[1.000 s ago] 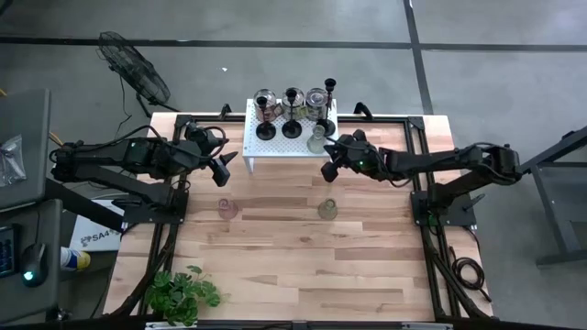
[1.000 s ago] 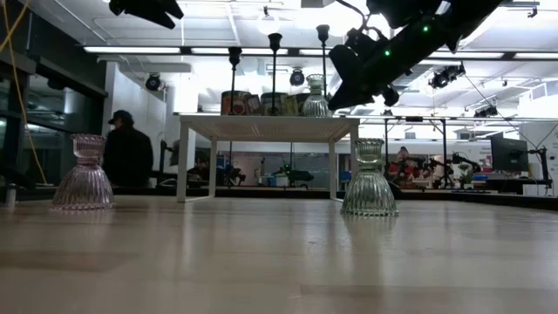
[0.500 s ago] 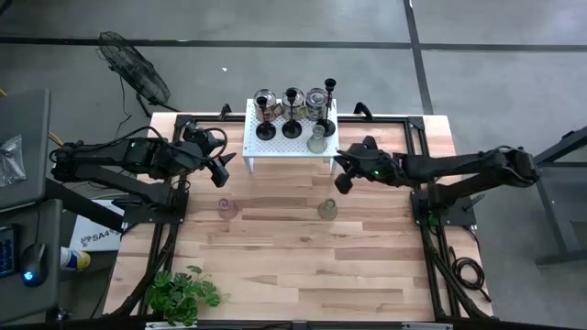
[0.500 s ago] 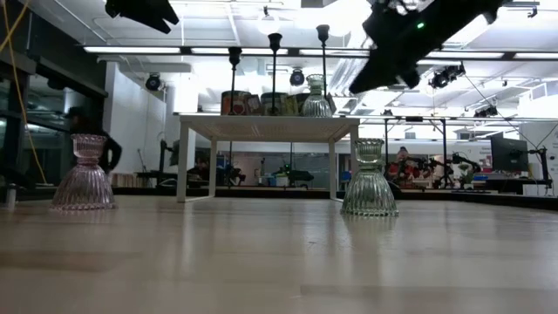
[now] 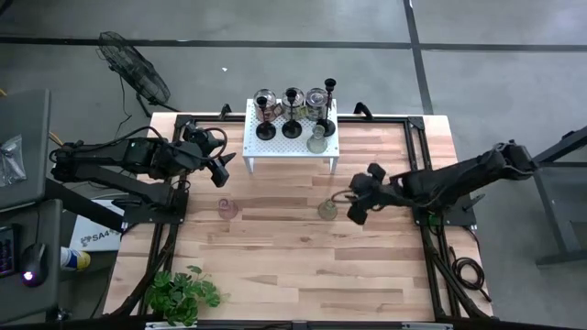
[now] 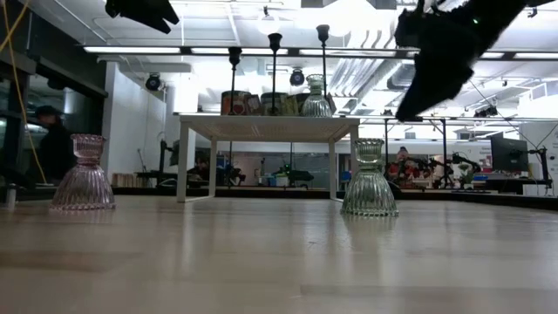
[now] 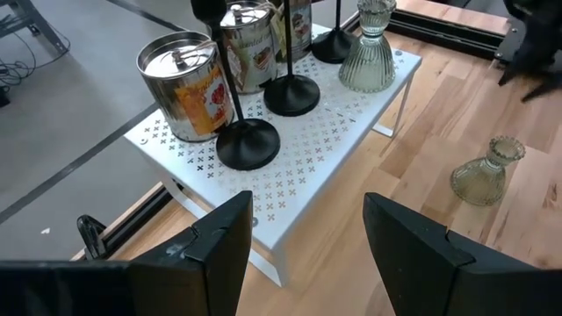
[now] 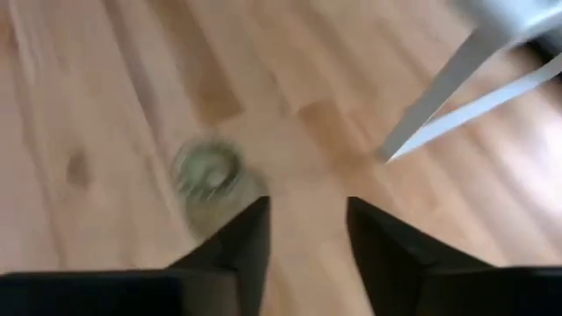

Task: Pick & Place candle stick holders
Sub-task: Align the transparent candle holder on the shelf with the other transparent candle holder

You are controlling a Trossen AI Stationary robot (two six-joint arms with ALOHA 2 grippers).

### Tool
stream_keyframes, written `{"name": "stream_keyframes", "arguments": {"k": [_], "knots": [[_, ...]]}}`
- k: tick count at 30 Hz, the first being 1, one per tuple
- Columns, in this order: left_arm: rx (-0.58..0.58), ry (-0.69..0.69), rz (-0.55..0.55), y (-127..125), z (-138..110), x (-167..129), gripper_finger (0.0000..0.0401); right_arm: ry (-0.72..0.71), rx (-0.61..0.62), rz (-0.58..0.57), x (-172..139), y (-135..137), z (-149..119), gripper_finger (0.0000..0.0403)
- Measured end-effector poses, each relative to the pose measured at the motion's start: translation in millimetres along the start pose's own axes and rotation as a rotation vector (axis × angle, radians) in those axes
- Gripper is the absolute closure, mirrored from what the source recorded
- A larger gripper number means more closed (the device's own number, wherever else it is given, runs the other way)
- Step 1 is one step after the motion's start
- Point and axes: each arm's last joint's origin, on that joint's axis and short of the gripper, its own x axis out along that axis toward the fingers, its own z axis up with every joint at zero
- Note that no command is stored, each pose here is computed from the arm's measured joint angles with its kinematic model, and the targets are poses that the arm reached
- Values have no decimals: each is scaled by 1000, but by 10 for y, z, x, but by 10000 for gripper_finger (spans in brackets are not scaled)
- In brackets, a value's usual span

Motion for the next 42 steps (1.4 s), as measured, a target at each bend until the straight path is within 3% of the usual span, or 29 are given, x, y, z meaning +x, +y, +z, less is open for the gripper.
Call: {"name": "stream_keyframes", "arguments": {"k": [8, 13, 19, 25, 33, 42], "knots": [[0, 0, -1, 0, 0, 0, 189, 162, -86, -47, 234, 219, -252, 131], [-1, 7, -18, -5, -2, 0, 189, 214, -166, -74, 390, 362, -400, 86], [-1, 10, -25, -8, -3, 0, 189, 110, -191, -65, 504, 519, -571, 83], [-1, 15, -37, -11, -5, -1, 189, -62, -88, -21, 585, 492, -861, 85], [-9, 6, -44, -17, 7, -1, 189, -354, 53, -2, 554, 481, -967, 85], [-14, 4, -45, -18, 9, -1, 189, -402, 56, 9, 549, 476, -943, 85]]}}
